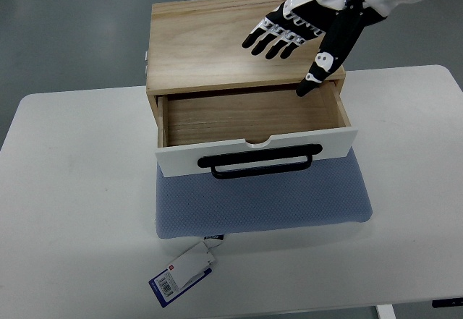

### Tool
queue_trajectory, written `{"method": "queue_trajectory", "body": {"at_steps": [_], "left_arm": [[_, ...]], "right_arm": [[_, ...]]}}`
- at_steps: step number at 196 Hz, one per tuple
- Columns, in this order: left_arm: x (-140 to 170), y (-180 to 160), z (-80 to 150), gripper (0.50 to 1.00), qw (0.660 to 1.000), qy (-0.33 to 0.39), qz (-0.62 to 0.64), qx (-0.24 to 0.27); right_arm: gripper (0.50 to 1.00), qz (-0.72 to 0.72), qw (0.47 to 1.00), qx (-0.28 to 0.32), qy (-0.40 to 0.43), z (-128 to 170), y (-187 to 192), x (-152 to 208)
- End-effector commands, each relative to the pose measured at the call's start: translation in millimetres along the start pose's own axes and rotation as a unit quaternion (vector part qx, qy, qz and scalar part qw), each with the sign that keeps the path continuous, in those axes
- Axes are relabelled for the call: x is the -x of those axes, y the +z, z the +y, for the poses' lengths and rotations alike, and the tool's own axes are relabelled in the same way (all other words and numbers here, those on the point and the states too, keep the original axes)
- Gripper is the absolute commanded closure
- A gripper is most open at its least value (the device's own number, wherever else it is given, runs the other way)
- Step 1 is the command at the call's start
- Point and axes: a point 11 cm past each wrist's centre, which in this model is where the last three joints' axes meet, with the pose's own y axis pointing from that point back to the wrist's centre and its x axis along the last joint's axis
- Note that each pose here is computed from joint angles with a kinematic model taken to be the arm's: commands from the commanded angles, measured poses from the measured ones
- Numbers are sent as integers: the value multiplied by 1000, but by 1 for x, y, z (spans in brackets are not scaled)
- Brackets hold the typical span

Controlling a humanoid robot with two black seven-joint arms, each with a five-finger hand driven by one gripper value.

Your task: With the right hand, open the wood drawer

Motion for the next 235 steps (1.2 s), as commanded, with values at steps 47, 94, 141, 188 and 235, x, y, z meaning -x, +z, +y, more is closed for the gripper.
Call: {"method": "queue_trajectory", "body": {"at_steps": [47, 94, 141, 188, 235], "left_arm": [[0, 0, 0, 500, 1000, 0, 0, 0], [0, 0, 0, 500, 1000, 0, 0, 0], [0, 0, 0, 500, 1000, 0, 0, -1], [0, 0, 0, 500, 1000, 0, 0, -1], [0, 0, 0, 500, 1000, 0, 0, -1]], "right_arm": [[572, -171, 951, -94, 239, 49, 63, -73], [572, -275, 891, -135, 336, 64, 136, -89], [572, -388, 806, -175, 411, 62, 213, -91], [568, -476, 731, -179, 455, 36, 297, -60], [566, -500, 709, -175, 465, 4, 334, -17]]}}
